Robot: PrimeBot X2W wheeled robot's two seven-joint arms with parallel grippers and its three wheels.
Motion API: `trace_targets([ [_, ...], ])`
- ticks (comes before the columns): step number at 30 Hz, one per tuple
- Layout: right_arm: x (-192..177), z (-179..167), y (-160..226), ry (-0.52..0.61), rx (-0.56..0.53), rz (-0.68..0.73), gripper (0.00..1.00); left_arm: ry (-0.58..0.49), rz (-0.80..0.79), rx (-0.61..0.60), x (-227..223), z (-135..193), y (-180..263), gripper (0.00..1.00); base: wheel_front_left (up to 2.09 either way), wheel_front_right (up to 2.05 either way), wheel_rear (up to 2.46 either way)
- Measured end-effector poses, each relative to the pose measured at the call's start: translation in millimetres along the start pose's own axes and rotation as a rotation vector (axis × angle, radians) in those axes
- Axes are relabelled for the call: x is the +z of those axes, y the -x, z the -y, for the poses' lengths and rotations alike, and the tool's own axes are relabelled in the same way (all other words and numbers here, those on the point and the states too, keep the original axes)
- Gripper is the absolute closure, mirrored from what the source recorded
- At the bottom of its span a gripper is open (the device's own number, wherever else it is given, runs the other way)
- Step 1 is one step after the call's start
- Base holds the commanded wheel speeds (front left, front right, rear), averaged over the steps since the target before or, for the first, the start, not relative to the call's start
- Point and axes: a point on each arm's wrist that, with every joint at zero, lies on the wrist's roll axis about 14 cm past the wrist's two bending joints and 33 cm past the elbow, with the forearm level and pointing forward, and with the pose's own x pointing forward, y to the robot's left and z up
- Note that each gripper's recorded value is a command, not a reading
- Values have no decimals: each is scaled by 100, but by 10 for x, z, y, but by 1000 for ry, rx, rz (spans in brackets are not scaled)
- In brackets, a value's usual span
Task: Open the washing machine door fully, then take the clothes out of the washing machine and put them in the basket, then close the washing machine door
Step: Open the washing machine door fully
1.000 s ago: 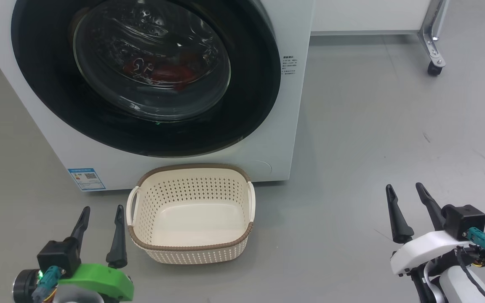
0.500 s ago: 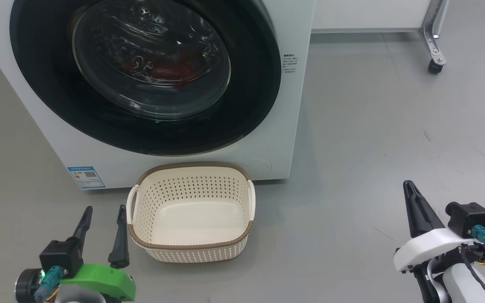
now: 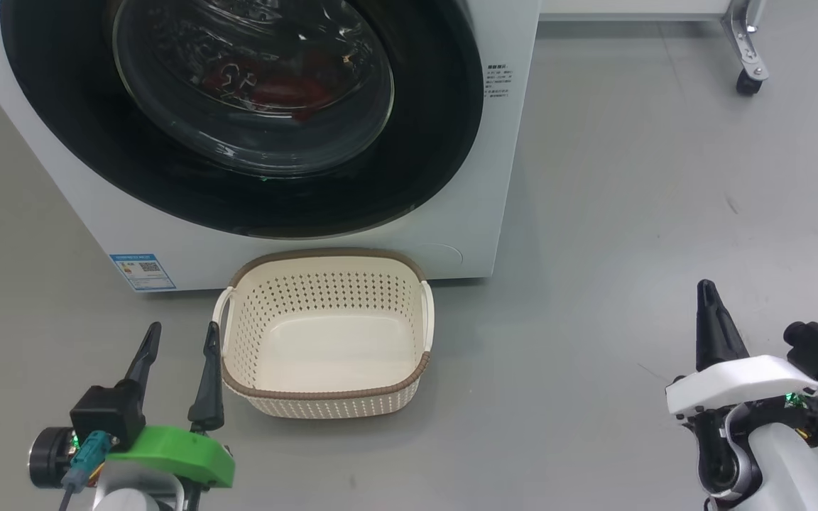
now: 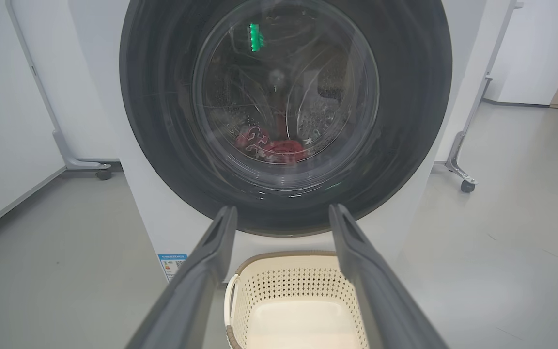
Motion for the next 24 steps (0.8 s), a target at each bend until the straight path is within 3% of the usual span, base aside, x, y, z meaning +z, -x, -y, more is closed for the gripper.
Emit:
trace_targets([
  [13,-23,158,-409,-674,-111,-8,100,4,-2,-7,-42,17,-188,0,0,0,0],
  [19,75,102,-722,-920,-64,-28,100,10,-9,-9,-88,15,-266,0,0,0,0],
  [24,130,-82,-1003,-1030,23,-79,100,6,-15,-10,-129,-5,-338,0,0,0,0],
])
